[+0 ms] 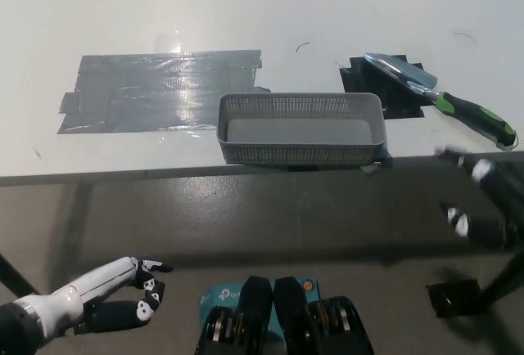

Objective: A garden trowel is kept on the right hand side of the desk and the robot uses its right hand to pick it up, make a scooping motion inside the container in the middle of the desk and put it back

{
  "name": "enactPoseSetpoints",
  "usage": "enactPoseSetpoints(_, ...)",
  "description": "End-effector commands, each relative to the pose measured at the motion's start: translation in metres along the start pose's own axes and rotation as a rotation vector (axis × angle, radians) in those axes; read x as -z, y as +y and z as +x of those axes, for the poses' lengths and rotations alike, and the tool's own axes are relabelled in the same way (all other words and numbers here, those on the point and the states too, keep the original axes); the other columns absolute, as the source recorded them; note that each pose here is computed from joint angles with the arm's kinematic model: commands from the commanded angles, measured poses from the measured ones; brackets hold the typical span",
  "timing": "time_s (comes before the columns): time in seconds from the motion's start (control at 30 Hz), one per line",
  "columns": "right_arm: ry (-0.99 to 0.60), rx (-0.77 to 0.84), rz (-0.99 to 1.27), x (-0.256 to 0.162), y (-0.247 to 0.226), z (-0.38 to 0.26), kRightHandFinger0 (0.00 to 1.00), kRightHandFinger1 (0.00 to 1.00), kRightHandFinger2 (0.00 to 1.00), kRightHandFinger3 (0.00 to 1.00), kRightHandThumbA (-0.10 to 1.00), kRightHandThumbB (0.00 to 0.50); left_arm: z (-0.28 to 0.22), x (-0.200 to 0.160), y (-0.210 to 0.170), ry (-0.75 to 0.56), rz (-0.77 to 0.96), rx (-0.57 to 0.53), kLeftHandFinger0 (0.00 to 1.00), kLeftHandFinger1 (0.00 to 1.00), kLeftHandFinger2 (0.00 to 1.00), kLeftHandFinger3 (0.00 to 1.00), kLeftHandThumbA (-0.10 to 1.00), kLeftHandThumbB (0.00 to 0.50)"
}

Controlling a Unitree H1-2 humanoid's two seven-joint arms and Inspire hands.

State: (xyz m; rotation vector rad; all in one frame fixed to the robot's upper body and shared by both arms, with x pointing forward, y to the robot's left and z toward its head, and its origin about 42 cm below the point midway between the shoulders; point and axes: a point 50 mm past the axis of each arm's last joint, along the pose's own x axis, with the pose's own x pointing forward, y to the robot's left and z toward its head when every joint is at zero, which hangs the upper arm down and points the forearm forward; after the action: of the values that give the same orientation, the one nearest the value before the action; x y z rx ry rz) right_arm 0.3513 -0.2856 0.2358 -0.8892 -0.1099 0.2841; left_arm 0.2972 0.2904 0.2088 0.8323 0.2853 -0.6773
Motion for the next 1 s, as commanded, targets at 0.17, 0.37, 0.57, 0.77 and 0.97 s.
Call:
enactPoseSetpoints(0.17,-0.017,0.351,-0.229,-0.031,-0.084,0.028,1.00,1.00,1.00,1.00,0.69,0.385,-0.009,-0.004,0.011,0.006,0.035,-0.021,0.98,0.87,0.94,1.00,1.00,0.289)
enactPoseSetpoints(0.37,0.032,0.385,-0.259,-0.035,-0.097,0.048,1.00,1.00,1.00,1.00,0.76,0.477,-0.011,-0.004,0.011,0.010,0.031,-0.022,1.00,0.91,0.97,1.00,1.00,0.296)
enactPoseSetpoints(0.57,0.123,0.361,-0.323,-0.026,-0.092,0.080,1.00,1.00,1.00,1.00,0.83,0.500,-0.013,-0.003,0.009,0.011,0.024,-0.023,1.00,0.90,0.96,1.00,1.00,0.291)
enactPoseSetpoints(0.77,0.253,0.265,-0.257,-0.007,-0.096,0.123,1.00,1.00,1.00,1.00,0.88,0.500,-0.015,-0.003,0.009,0.017,0.028,-0.022,0.97,0.89,0.97,1.00,1.00,0.294)
enactPoseSetpoints(0.97,0.298,0.219,-0.102,0.000,-0.093,0.143,1.00,1.00,1.00,1.00,0.92,0.500,-0.015,-0.005,0.011,0.019,0.032,-0.024,0.99,0.90,0.98,1.00,1.00,0.294)
